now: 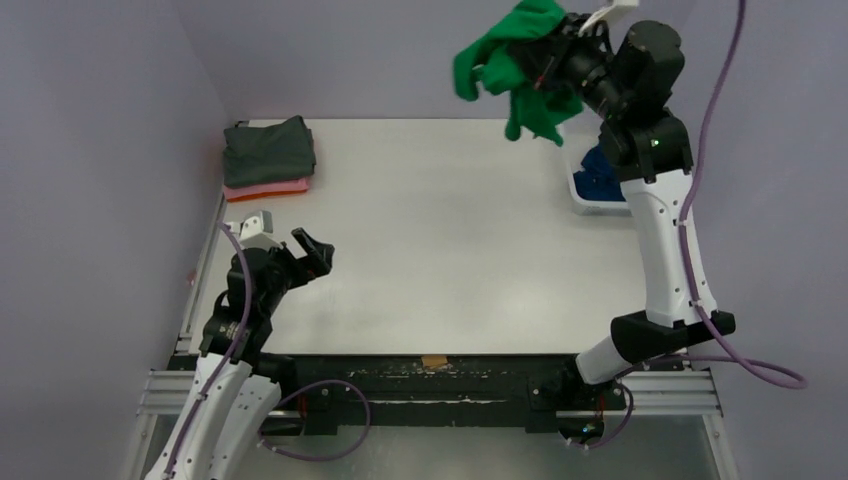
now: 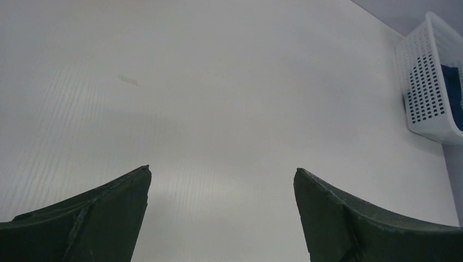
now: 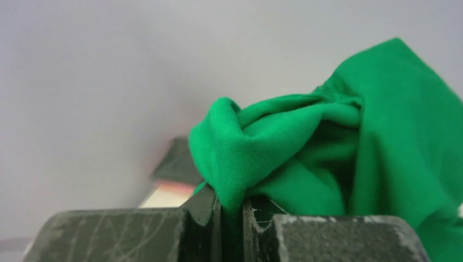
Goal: Fold and stack the t-shirts
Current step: Move the tshirt to the center of the board
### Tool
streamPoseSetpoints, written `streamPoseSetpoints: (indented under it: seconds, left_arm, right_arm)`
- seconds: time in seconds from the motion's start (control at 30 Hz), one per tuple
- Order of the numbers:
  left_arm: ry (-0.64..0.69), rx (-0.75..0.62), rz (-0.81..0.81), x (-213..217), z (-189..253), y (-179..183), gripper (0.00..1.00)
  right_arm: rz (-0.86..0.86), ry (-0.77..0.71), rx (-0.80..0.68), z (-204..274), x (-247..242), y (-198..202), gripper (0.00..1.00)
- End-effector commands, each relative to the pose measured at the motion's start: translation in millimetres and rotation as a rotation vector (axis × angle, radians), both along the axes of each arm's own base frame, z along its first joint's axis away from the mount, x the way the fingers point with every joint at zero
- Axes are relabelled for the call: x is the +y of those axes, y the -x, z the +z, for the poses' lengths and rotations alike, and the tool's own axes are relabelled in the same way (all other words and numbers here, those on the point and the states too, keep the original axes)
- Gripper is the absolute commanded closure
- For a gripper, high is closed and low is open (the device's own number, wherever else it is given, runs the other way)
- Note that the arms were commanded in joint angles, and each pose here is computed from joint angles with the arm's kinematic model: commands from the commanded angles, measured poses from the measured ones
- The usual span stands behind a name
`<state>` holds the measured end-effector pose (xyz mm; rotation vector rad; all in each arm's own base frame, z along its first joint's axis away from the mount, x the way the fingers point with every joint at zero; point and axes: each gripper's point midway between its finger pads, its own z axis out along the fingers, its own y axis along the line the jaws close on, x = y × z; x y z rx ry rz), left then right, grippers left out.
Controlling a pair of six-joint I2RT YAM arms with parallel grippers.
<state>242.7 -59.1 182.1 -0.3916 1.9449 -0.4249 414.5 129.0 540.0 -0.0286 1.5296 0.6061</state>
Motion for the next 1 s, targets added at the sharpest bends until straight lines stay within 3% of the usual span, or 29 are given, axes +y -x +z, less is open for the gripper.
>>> streamPoseSetpoints:
  seconds: [0.0,0.13,0.23,0.3,0.4,0.5,0.53,0.57,0.6,0.73,0.87,0.97]
  left_arm:
    - [0.117,0.007,-0.066,-20.1,8.3,10.2,0.00]
    - [0.137,0.029,-0.028,-14.2,6.0,23.1,0.00]
    - [0.135,0.065,0.030,-4.3,-2.9,32.8,0.00]
    - [0.134,0.091,0.052,-0.8,-8.9,37.1,0.00]
    - [0.140,0.131,0.062,-1.0,-18.9,39.5,0.00]
    - [0.146,0.195,0.046,-6.3,-35.2,39.8,0.00]
    - [0.147,0.225,0.038,-8.6,-43.1,40.2,0.00]
    - [0.151,0.251,0.033,-10.7,-50.1,40.1,0.00]
    - [0.165,0.275,0.014,-15.7,-56.2,40.2,0.00]
    - [0.240,0.313,-0.109,-44.6,-72.9,33.7,0.00]
    - [0.246,0.331,-0.185,-63.7,-80.8,25.6,0.00]
    - [0.240,0.345,-0.232,-79.7,-82.1,13.2,0.02]
  right_arm:
    - [0.496,0.005,-0.044,9.7,92.7,80.7,1.00]
    - [0.539,0.059,0.052,-47.3,112.2,86.6,1.00]
    - [0.400,0.163,0.201,-141.6,95.7,64.9,0.98]
    - [0.247,0.216,0.309,-210.6,73.1,49.0,0.85]
    - [-0.137,0.312,0.522,-316.4,6.1,36.5,0.57]
    - [-0.410,0.391,0.631,-356.8,-46.4,49.3,0.49]
    - [-0.428,0.388,0.640,-360.4,-50.8,55.0,0.49]
    - [-0.433,0.372,0.646,-362.8,-52.1,60.9,0.39]
    - [-0.441,0.349,0.630,-358.2,-55.0,67.1,0.23]
    - [-0.314,0.220,0.620,-363.5,-34.1,92.4,0.07]
    - [-0.115,0.132,0.666,-390.9,-2.1,123.2,0.04]
    - [-0.057,0.106,0.722,-413.2,8.1,142.2,0.05]
